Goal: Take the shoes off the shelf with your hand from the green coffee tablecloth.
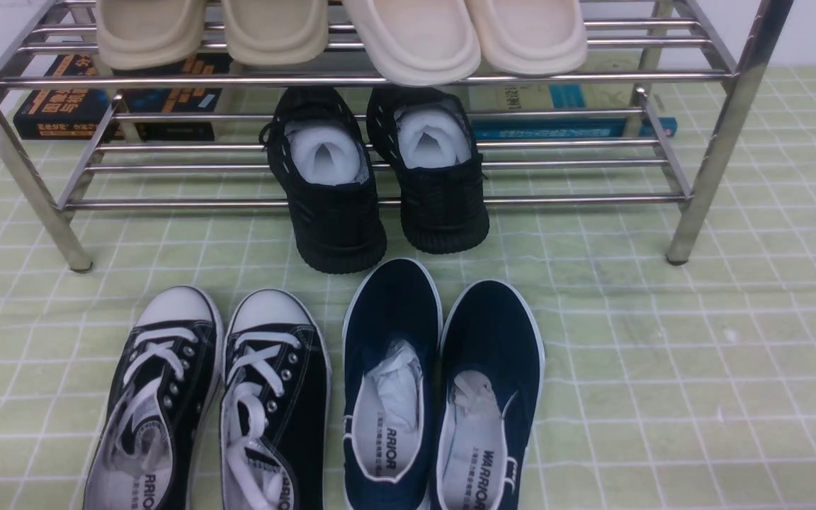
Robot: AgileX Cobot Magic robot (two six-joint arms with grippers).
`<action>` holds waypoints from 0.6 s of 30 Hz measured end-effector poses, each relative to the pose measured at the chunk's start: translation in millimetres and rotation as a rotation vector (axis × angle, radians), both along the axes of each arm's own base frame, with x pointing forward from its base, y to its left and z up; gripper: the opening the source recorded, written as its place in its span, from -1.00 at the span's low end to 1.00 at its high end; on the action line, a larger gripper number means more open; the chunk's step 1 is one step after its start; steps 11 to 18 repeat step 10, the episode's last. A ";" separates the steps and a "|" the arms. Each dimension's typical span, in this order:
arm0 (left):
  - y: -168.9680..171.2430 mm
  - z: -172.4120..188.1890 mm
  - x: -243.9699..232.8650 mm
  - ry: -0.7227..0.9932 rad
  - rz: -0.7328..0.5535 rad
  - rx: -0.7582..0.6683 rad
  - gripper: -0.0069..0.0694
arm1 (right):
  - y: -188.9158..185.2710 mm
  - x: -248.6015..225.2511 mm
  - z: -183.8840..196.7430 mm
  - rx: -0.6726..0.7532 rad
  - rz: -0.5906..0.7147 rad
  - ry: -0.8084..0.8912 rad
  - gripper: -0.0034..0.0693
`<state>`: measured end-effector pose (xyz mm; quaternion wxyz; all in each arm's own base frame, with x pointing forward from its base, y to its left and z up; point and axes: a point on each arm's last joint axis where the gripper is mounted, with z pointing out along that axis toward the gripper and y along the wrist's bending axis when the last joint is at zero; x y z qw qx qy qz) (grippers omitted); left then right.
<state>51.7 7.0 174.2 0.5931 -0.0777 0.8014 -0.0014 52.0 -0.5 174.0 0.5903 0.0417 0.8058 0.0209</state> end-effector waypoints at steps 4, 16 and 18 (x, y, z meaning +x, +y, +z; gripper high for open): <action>0.0 0.0 0.0 0.000 0.000 0.000 -0.60 | 0.0 0.0 0.0 0.000 0.000 0.000 -0.25; 0.0 0.0 0.0 0.000 0.000 0.000 -0.58 | 0.0 0.0 0.0 0.000 0.000 0.000 -0.25; 0.0 0.0 0.0 0.000 0.000 0.000 -0.58 | 0.0 0.0 0.0 0.000 0.000 0.000 -0.25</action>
